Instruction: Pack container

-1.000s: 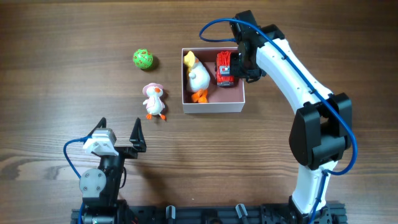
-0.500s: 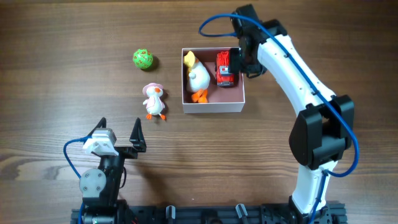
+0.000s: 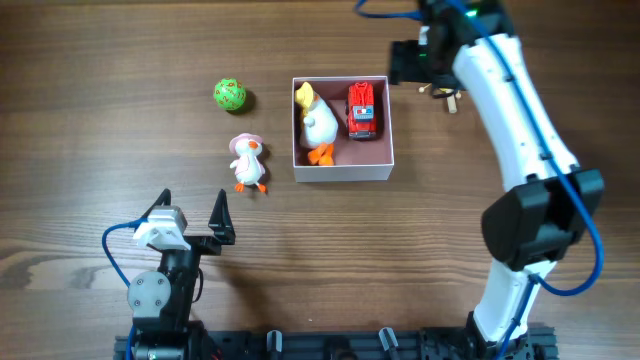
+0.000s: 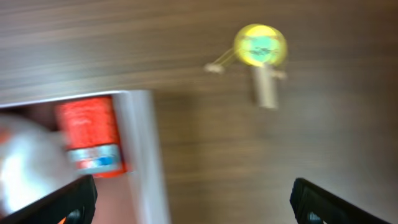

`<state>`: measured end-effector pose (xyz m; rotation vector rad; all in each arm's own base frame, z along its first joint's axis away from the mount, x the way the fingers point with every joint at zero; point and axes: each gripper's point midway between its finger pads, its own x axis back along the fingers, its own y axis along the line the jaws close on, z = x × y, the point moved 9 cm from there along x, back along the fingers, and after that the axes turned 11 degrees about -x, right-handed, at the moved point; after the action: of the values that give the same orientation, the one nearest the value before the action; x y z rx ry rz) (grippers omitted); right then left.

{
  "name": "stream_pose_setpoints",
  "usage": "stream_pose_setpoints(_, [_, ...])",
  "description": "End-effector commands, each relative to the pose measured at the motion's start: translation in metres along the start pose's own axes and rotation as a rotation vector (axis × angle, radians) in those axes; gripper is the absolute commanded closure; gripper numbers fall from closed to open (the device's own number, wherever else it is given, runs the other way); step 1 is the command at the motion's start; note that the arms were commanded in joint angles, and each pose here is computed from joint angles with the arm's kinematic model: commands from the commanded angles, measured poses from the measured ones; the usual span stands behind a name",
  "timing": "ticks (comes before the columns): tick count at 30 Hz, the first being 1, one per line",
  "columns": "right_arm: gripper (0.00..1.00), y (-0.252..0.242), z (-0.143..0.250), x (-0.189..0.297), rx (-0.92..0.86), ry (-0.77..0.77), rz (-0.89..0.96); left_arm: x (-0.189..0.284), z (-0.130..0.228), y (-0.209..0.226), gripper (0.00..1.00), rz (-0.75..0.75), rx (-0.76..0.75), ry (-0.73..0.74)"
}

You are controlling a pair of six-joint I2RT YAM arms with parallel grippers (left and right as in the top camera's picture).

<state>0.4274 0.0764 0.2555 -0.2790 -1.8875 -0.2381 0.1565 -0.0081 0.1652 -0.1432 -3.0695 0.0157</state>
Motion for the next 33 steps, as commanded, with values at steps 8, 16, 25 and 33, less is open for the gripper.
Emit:
stream_pose_setpoints(8, [0.00,-0.145,-0.041,0.008,-0.310,-0.023,0.137,0.000,0.001,0.001,0.00,-0.010,-0.019,0.004])
stream_pose_setpoints(16, [0.00,-0.216,-0.042,-0.013,-0.476,0.007,0.152,0.000,0.001,0.001,0.00,-0.010,-0.019,0.004])
stream_pose_setpoints(25, [0.00,-0.223,-0.046,-0.019,-0.495,-0.023,0.138,0.000,0.001,0.001,0.00,-0.010,-0.019,0.004])
stream_pose_setpoints(33, [0.00,-0.222,-0.069,-0.018,-0.498,-0.168,0.093,0.000,0.001,0.001,0.00,-0.010,-0.019,0.003])
